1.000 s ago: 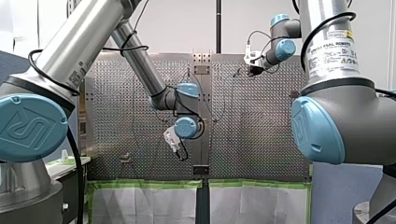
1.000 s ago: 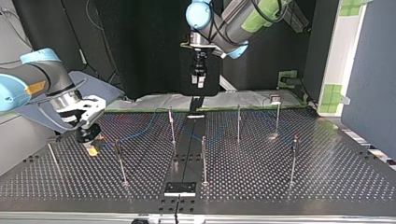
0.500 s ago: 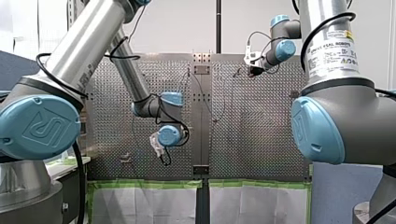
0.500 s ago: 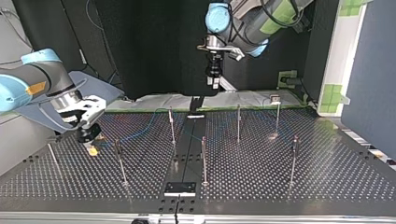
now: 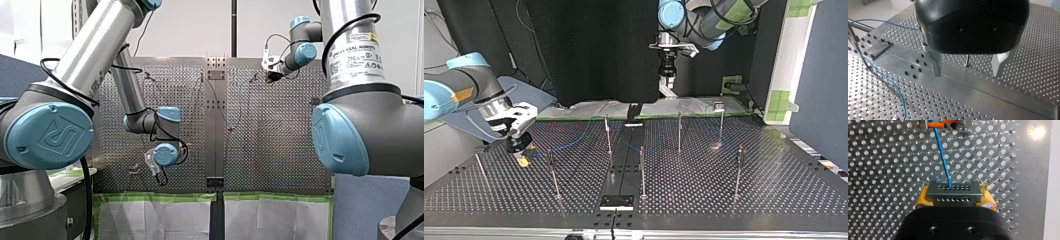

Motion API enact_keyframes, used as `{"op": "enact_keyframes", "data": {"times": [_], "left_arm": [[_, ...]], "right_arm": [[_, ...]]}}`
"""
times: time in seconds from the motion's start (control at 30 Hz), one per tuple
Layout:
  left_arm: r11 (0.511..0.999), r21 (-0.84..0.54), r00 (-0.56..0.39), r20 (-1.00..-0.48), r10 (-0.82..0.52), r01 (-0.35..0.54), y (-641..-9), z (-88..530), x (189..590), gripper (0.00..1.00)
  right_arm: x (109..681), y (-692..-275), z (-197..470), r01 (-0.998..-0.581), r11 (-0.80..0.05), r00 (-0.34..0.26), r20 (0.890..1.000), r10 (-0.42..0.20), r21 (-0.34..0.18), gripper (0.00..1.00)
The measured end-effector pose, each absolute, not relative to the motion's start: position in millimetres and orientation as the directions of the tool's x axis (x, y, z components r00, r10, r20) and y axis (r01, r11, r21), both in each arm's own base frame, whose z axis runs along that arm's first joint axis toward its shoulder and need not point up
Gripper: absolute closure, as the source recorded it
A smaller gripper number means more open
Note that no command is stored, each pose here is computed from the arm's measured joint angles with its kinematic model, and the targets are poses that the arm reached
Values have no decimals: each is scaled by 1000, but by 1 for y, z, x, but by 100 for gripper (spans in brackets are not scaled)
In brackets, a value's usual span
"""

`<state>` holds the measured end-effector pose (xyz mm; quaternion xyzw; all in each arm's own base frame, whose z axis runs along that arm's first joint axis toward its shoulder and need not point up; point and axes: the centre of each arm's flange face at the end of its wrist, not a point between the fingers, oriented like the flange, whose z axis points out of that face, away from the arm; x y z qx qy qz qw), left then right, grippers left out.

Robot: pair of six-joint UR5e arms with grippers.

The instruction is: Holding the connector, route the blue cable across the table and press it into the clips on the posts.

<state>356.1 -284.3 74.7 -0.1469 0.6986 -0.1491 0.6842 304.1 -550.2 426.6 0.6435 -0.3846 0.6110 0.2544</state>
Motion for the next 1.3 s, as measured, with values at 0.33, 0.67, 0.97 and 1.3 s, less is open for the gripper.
{"op": "enact_keyframes", "data": {"times": [0.33,0.67,0.97,1.3], "left_arm": [[925,-380,-67,-923,-380,-15,-271,59,324,0],[926,-378,-71,-923,-378,-16,-270,58,322,0],[926,-377,-71,-923,-378,-16,-270,58,322,0],[926,-377,-71,-923,-378,-16,-270,58,322,0]], "right_arm": [[304,-551,426,-808,-572,-41,982,-186,-142,100],[304,-551,426,-808,-572,-41,982,-186,-142,100],[304,-551,426,-808,-572,-41,982,-186,-142,100],[304,-551,426,-808,-572,-41,982,-186,-142,100]]}}
